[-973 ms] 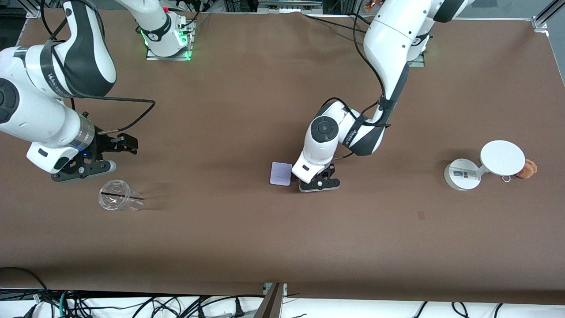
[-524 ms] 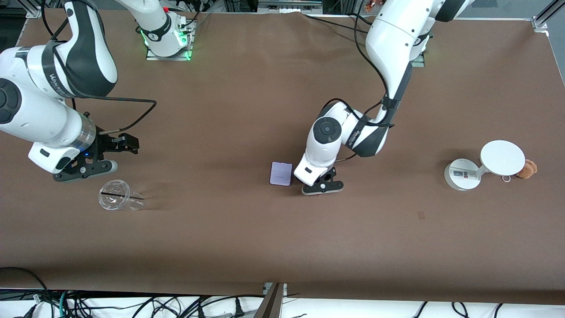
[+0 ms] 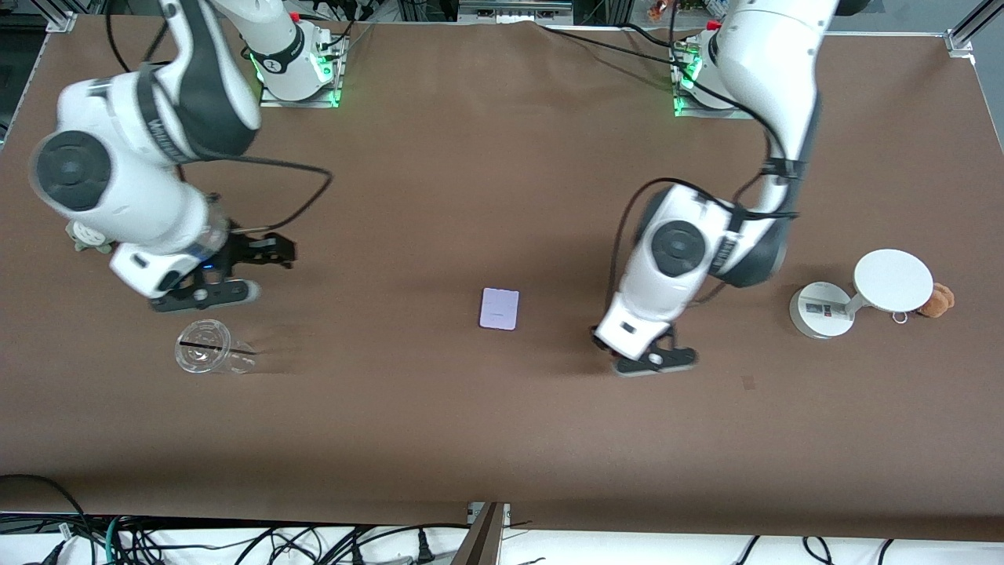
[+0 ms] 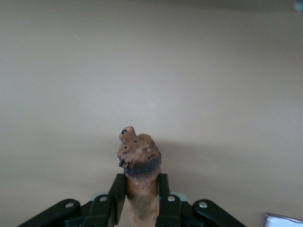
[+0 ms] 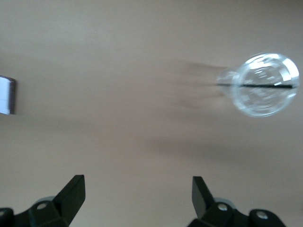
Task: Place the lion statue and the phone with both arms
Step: 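Carry the lion toward the white lamp while the right gripper reaches the phone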
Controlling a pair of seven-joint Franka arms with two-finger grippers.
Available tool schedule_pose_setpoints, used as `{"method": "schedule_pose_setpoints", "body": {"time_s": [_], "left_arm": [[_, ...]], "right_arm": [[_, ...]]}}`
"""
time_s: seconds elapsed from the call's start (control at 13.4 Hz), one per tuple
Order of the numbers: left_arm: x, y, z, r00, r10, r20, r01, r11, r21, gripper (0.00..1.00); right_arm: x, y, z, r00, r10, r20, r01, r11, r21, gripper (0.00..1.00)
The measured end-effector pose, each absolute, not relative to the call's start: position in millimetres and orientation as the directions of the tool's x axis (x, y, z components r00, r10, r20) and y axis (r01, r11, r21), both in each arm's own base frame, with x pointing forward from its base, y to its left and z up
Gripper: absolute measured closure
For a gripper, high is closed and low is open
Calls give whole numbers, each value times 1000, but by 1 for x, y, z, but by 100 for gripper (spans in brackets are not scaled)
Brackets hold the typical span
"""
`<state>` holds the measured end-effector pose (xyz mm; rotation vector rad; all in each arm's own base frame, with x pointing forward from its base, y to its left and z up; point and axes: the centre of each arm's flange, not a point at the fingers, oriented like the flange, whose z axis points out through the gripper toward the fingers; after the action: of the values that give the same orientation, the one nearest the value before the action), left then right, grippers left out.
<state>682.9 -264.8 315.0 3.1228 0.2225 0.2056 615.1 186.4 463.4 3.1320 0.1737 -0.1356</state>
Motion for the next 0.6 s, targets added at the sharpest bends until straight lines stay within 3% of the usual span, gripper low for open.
{"method": "schedule_pose_setpoints", "body": {"time_s": [0.3,0.6], "left_arm": [[695,-169,310,994,64,84,67,-997,-26,68],[681,-97,297,998,57,35,58,-997,-42,68]], "right_arm": [[597,295,438,995,-51,-85,-57,-996,-71,0],[578,403,360,984,-175,-8,-175,-979,-107,0]]}}
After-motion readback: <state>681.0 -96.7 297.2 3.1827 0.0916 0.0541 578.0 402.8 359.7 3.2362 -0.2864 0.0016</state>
